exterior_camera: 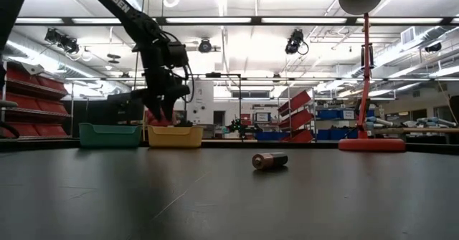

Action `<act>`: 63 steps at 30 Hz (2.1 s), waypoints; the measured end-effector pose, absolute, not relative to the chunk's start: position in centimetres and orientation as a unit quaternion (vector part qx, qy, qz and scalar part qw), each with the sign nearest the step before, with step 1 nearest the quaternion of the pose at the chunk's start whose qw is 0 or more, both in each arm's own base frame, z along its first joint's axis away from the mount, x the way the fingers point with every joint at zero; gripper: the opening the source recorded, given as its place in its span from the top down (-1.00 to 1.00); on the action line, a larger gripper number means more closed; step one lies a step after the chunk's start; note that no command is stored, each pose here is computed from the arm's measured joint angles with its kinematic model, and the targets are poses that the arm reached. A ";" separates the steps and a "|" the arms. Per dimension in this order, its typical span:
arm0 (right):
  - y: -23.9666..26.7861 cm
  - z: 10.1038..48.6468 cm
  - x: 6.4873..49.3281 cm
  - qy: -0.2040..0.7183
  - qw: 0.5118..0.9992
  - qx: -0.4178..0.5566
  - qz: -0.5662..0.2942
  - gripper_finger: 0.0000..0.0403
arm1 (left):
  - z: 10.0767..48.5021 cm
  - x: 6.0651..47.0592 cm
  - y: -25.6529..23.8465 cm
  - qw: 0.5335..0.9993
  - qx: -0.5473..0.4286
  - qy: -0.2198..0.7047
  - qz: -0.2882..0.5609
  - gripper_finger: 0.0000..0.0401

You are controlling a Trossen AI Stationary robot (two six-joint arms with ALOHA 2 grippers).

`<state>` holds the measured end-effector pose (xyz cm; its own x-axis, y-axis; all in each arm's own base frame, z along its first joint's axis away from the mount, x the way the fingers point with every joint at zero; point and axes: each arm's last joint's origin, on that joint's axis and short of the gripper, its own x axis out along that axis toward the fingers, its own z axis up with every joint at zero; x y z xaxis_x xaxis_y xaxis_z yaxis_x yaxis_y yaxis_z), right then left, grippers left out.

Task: Sort batteries
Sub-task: Put the black battery into the yellow bin

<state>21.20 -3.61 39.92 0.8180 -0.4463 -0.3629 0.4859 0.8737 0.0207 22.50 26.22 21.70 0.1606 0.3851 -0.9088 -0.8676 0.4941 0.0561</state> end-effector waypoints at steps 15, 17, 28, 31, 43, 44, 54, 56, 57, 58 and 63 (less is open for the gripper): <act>-3.6 38.8 22.3 0.225 0.950 0.020 -0.217 0.26 | 27.1 31.2 8.7 0.850 -0.220 0.435 0.201 0.12; -3.6 38.7 22.4 0.226 0.952 0.022 -0.207 0.26 | 26.8 32.4 4.2 0.854 -0.217 0.439 0.179 0.14; -3.7 38.9 22.9 0.216 0.965 -0.008 -0.150 0.26 | 23.7 35.8 -9.3 0.889 -0.243 0.348 0.170 0.14; -3.8 38.7 23.0 0.225 0.964 -0.005 -0.144 0.26 | 21.4 37.1 -10.3 0.876 -0.288 0.345 0.176 0.14; -3.7 38.2 22.9 0.248 0.960 0.002 -0.132 0.26 | 16.2 39.9 -11.4 0.847 -0.341 0.377 0.156 0.01; -3.7 38.2 22.9 0.248 0.960 0.002 -0.132 0.26 | 16.0 40.2 -11.5 0.848 -0.329 0.385 0.155 0.01; -4.2 38.2 22.8 0.249 0.958 0.008 -0.142 0.26 | 14.1 42.6 -12.0 0.828 -0.238 0.474 0.183 0.04; -4.2 38.2 22.8 0.251 0.957 0.009 -0.142 0.26 | 13.9 42.6 -11.7 0.819 -0.250 0.483 0.182 0.15; -4.2 38.2 22.8 0.251 0.957 0.009 -0.143 0.26 | 13.9 42.6 -11.6 0.817 -0.255 0.486 0.177 0.24; -4.3 38.2 22.8 0.251 0.957 0.009 -0.143 0.26 | 13.9 42.7 -11.4 0.816 -0.254 0.489 0.173 0.35; -4.6 38.2 22.7 0.251 0.956 0.010 -0.150 0.26 | 14.0 43.1 -10.2 0.809 -0.270 0.507 0.125 0.83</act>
<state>22.69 -4.58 38.17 0.8288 -0.2816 -0.4835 0.2912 0.9550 -0.0571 43.13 -10.16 14.00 0.4548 -0.0718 -0.8877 -0.4765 0.8224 -0.3107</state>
